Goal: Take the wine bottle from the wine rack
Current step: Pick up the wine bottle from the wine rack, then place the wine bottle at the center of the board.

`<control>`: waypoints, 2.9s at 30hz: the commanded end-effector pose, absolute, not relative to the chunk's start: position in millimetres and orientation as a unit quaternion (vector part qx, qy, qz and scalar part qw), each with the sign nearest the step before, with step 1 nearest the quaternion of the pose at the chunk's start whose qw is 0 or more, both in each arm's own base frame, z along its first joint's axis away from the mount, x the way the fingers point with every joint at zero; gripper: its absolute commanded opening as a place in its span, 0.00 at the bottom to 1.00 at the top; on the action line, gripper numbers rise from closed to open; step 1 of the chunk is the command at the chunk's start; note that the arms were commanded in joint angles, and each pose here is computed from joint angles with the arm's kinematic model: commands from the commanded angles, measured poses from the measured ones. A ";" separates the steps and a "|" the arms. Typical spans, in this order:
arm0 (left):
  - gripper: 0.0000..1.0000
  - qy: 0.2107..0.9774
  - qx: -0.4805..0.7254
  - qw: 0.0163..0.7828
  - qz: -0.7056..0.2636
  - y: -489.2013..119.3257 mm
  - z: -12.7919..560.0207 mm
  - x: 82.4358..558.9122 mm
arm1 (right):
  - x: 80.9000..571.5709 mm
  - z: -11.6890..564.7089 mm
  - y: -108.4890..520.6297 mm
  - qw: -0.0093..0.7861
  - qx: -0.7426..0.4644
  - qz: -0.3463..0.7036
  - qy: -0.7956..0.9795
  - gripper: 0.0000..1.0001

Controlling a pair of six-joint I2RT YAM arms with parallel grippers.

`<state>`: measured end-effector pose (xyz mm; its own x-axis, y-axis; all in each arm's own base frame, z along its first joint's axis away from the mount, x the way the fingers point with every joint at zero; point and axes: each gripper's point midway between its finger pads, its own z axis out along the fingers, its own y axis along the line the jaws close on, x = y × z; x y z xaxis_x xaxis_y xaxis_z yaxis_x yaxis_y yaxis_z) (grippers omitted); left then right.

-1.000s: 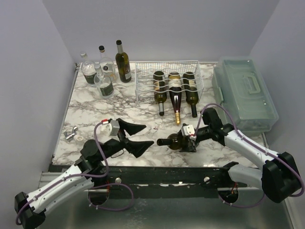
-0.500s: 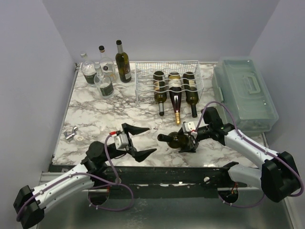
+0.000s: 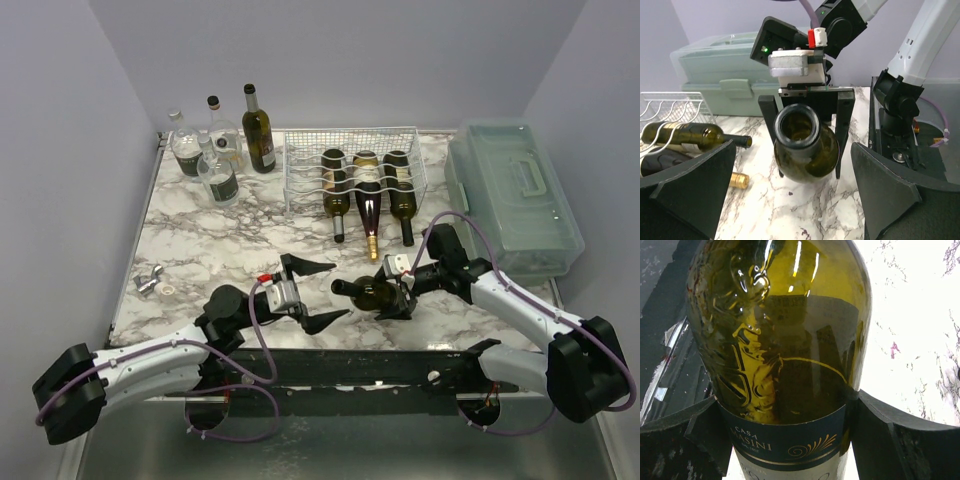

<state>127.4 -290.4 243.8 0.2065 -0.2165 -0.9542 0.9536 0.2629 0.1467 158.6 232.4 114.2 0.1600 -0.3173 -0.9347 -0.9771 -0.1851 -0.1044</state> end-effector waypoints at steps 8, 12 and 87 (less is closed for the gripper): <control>0.91 0.408 0.418 0.669 -0.460 -325.6 269.8 130.1 | 163.7 147.3 242.3 0.437 -0.655 0.427 0.444 0.10; 0.84 0.413 0.419 0.662 -0.464 -331.2 266.1 131.5 | 163.5 149.2 241.8 0.439 -0.654 0.428 0.442 0.10; 0.00 0.640 0.278 0.678 -0.234 -181.9 320.0 195.9 | 169.0 164.0 226.9 0.455 -0.661 0.393 0.449 0.99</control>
<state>181.6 -200.1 276.1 0.0141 0.1027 -0.9946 0.7350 0.6733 0.0799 165.2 227.6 155.2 0.2576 -0.2438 -0.9350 -0.9585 -0.1871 -0.2153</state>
